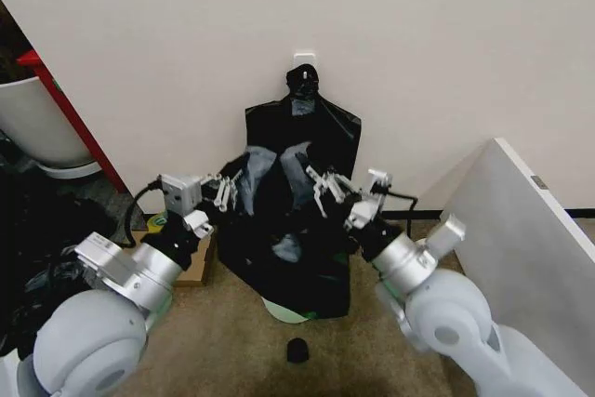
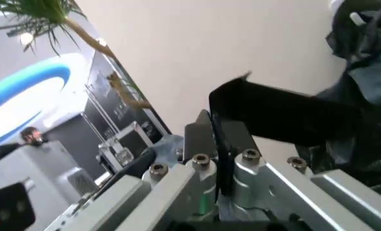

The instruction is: Place the garbage bag over the trash bin.

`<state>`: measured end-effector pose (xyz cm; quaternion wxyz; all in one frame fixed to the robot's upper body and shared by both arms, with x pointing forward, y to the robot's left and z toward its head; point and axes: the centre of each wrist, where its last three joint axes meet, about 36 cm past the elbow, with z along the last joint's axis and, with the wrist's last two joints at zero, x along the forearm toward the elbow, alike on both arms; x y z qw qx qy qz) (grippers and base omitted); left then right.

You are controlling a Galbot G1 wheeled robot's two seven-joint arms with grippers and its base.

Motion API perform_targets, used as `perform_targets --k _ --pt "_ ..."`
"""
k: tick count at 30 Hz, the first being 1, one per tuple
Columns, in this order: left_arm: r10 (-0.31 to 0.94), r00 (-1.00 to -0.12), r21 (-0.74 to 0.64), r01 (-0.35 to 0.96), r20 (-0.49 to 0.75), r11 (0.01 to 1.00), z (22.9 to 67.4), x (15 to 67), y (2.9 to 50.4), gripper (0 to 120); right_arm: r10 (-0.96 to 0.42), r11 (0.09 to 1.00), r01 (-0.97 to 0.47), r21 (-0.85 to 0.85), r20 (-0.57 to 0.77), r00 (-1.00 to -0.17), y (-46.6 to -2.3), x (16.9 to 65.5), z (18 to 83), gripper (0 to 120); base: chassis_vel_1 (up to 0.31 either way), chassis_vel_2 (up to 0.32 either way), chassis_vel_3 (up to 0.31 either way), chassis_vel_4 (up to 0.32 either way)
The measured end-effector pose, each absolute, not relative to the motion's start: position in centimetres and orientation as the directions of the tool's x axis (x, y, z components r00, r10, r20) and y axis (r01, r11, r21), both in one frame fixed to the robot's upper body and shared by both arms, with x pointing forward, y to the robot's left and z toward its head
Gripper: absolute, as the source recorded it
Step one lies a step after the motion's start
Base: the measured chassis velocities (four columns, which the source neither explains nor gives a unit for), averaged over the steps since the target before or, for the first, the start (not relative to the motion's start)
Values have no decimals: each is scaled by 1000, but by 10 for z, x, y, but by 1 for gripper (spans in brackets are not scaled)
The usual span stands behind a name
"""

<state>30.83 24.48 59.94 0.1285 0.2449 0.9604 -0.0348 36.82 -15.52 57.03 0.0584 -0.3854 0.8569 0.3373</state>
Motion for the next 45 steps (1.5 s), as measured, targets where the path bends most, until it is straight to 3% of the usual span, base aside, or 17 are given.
perform_targets --k 11,19,32,38,45 --pt "408 -874 -75 440 -263 895 564 338 237 0 -566 523 -634 570 -324 -758 -157 402 548 0 0 0 0 0" --pt "360 -877 -86 405 -319 910 566 373 236 0 -530 552 -604 575 -318 -786 -161 425 540 0 0 0 0 0" --pt "418 -863 -140 468 -283 872 554 383 208 0 -525 571 -609 550 -325 -786 -180 416 555 0 0 0 0 0" --pt "460 -861 -175 498 -216 849 532 369 193 0 -519 597 -561 574 -257 -815 -188 395 529 0 0 0 0 0" --pt "426 -890 -190 452 -163 871 508 363 205 0 -502 609 -520 599 -217 -837 -180 385 496 0 0 0 0 0"
